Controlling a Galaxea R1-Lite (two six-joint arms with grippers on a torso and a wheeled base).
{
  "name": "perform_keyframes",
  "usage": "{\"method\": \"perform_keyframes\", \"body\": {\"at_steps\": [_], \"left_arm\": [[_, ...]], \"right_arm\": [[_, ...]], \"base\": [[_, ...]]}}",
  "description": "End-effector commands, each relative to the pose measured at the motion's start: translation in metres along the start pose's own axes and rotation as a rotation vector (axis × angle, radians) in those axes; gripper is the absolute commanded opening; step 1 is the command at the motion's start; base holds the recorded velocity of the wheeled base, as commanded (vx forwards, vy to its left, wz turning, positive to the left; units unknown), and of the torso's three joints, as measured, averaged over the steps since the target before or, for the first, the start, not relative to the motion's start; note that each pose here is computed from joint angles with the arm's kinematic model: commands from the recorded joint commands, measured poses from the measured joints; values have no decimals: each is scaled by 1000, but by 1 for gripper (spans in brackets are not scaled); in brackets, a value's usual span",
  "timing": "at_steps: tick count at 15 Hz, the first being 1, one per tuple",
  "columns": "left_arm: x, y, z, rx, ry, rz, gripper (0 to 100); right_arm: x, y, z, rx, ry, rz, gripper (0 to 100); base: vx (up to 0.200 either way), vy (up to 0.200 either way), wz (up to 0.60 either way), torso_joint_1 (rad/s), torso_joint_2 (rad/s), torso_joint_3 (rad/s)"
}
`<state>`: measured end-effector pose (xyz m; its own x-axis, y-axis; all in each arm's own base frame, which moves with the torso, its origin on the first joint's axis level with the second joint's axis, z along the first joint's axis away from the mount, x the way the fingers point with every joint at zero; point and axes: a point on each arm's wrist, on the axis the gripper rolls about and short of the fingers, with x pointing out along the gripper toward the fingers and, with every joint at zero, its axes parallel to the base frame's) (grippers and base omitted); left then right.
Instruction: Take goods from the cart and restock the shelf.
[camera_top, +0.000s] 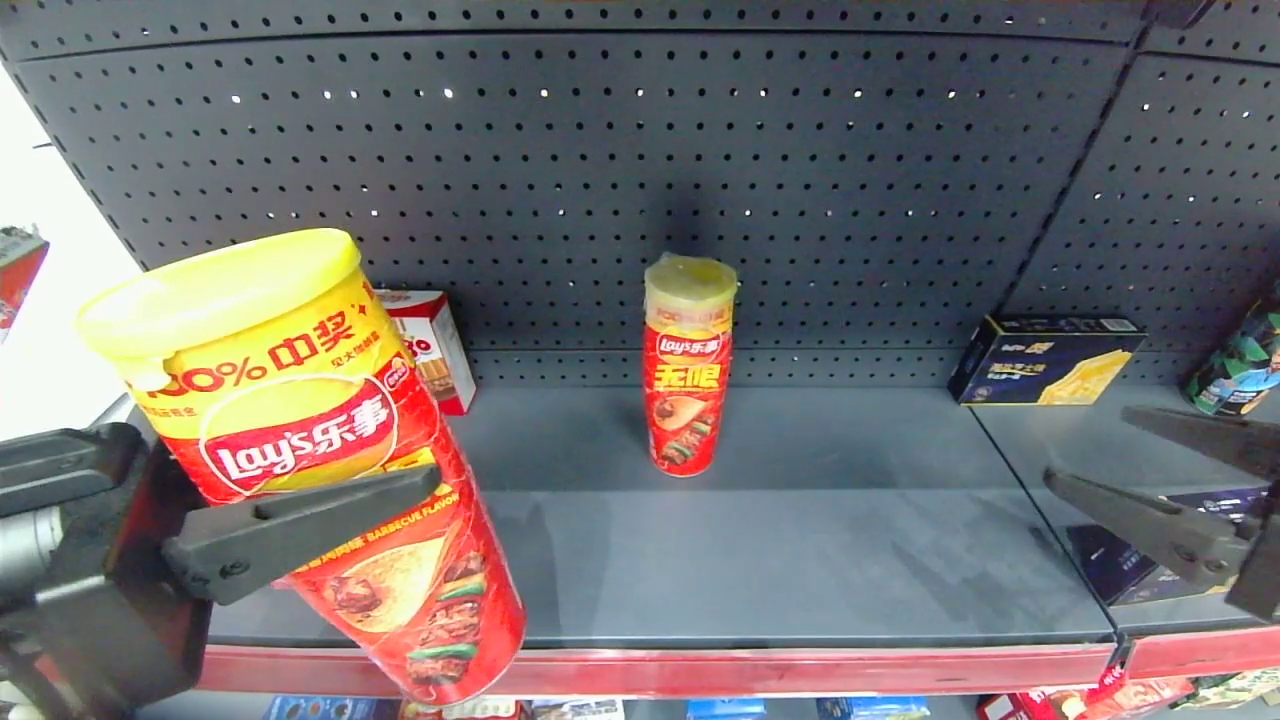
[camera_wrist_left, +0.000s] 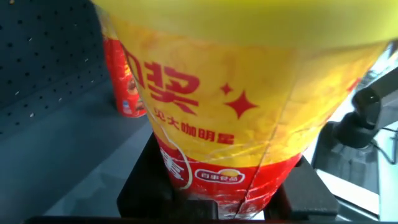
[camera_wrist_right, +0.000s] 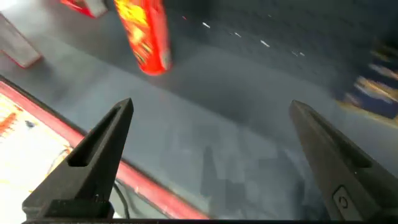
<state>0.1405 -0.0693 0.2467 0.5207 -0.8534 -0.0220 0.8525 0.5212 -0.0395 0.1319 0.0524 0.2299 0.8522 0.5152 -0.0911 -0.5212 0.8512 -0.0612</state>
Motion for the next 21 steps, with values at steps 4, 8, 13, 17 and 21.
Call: {"method": "perform_keyframes", "body": {"at_steps": [4, 8, 13, 17, 21], "left_arm": [[10, 8, 4, -3, 5, 47, 0], [23, 19, 6, -14, 20, 52, 0], [25, 20, 6, -16, 23, 23, 0], [27, 20, 6, -17, 24, -6, 0], [28, 21, 5, -21, 29, -4, 0]], "right_arm": [[80, -5, -11, 10, 50, 218, 100], [142, -16, -8, -46, -2, 314, 100], [216, -23, -12, -95, -98, 560, 100], [255, -26, -15, -119, -153, 711, 100], [279, -27, -25, -120, -157, 738, 100]], "base": [[0, 0, 0, 0, 0, 0], [0, 0, 0, 0, 0, 0], [0, 0, 0, 0, 0, 0], [0, 0, 0, 0, 0, 0], [0, 0, 0, 0, 0, 0]]}}
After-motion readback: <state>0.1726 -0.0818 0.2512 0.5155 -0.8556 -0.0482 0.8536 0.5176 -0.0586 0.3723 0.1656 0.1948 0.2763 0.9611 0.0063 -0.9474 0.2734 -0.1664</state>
